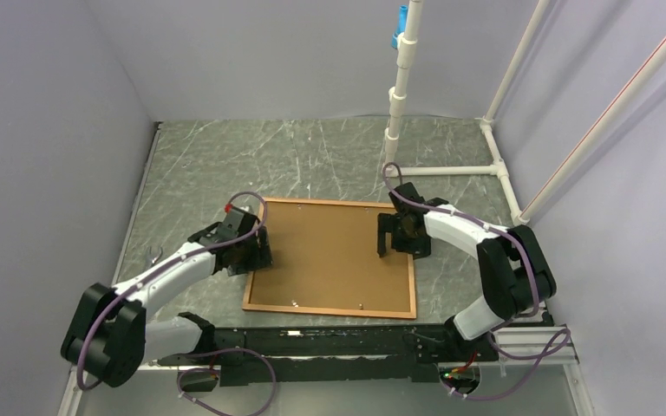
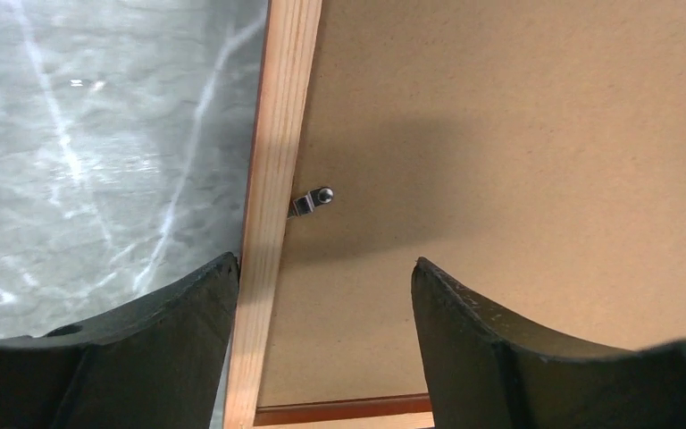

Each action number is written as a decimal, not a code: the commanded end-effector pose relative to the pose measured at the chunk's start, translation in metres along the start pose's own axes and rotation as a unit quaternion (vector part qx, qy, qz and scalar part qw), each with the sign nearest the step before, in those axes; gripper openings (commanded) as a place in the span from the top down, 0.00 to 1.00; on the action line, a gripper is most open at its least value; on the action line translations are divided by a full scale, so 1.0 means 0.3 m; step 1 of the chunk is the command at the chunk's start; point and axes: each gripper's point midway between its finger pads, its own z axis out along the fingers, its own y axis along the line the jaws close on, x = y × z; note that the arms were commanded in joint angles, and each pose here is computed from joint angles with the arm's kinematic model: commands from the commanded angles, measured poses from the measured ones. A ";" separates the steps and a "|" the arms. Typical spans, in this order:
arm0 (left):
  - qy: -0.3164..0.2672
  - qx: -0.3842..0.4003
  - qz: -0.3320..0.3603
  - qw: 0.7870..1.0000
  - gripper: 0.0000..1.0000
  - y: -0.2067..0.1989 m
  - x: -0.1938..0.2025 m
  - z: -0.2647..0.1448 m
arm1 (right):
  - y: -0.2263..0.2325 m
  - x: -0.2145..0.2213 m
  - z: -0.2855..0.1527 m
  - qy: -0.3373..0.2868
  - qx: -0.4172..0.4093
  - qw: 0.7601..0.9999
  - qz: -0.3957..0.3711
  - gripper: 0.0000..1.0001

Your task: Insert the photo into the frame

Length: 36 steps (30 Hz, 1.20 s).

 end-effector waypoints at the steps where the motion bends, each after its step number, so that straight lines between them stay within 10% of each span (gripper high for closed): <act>1: -0.025 0.035 -0.031 0.999 0.26 -0.023 -0.035 -0.053 | 0.145 -0.027 0.001 -0.002 -0.038 0.999 -0.033 0.07; 26: -0.011 -0.024 -0.050 0.998 0.26 0.071 0.015 -0.030 | 0.036 -0.190 0.017 -0.054 -0.021 0.997 0.052 0.11; 36: -0.012 -0.029 -0.048 0.998 0.26 0.077 0.014 -0.032 | 0.016 -0.173 0.043 -0.047 -0.013 0.997 0.058 0.45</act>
